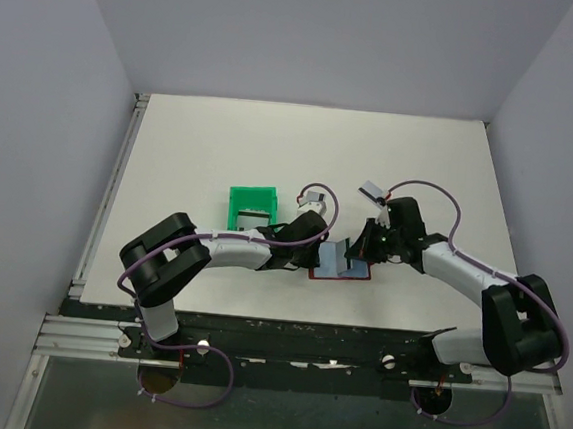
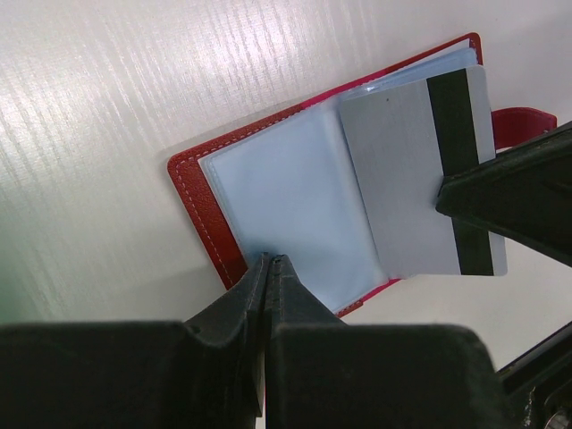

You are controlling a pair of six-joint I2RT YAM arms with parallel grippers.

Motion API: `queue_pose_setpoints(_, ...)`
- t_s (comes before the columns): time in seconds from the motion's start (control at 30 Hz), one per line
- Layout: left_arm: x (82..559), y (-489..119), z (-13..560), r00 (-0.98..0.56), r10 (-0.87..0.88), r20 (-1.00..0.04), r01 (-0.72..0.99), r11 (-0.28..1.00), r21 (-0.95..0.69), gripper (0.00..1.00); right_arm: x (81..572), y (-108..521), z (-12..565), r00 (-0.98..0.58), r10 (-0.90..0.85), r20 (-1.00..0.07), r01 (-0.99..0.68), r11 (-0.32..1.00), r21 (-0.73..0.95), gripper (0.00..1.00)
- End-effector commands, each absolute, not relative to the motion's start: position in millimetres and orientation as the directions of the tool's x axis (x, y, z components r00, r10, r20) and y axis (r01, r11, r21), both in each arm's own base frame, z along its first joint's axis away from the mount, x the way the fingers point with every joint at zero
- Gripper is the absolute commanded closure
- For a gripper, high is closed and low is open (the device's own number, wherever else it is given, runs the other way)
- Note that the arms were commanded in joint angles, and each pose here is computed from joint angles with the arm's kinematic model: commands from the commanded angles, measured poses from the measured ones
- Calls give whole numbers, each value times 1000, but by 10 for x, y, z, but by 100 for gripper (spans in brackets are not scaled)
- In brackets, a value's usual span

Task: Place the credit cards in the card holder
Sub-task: Insert the credit card into the card holder.

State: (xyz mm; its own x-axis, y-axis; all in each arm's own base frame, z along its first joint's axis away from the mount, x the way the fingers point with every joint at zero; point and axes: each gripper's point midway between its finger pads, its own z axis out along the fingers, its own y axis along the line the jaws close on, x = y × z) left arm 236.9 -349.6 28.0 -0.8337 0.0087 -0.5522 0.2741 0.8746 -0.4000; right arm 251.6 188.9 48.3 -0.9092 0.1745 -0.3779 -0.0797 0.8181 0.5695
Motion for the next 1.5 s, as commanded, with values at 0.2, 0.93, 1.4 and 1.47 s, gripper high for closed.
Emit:
queue_pose_setpoints(0.2,2214,-3334,-15,-871,65,-488,262,900,-348,90,2502,1869,355,-916,164,-367,-73,830,553,100)
queue_pose_setpoints(0.93,2207,-3333,-34,-873,69,-482,262,901,-346,91,2353,1921,183,-941,171,-293,-39,804,594,100)
queue_pose_setpoints(1.4,2221,-3346,-17,-872,69,-485,265,899,-348,91,2195,1895,158,-947,180,-265,-19,794,608,100)
queue_pose_setpoints(1.47,2213,-3348,-22,-872,73,-483,267,899,-347,91,2196,1908,143,-949,177,-260,-20,790,612,100)
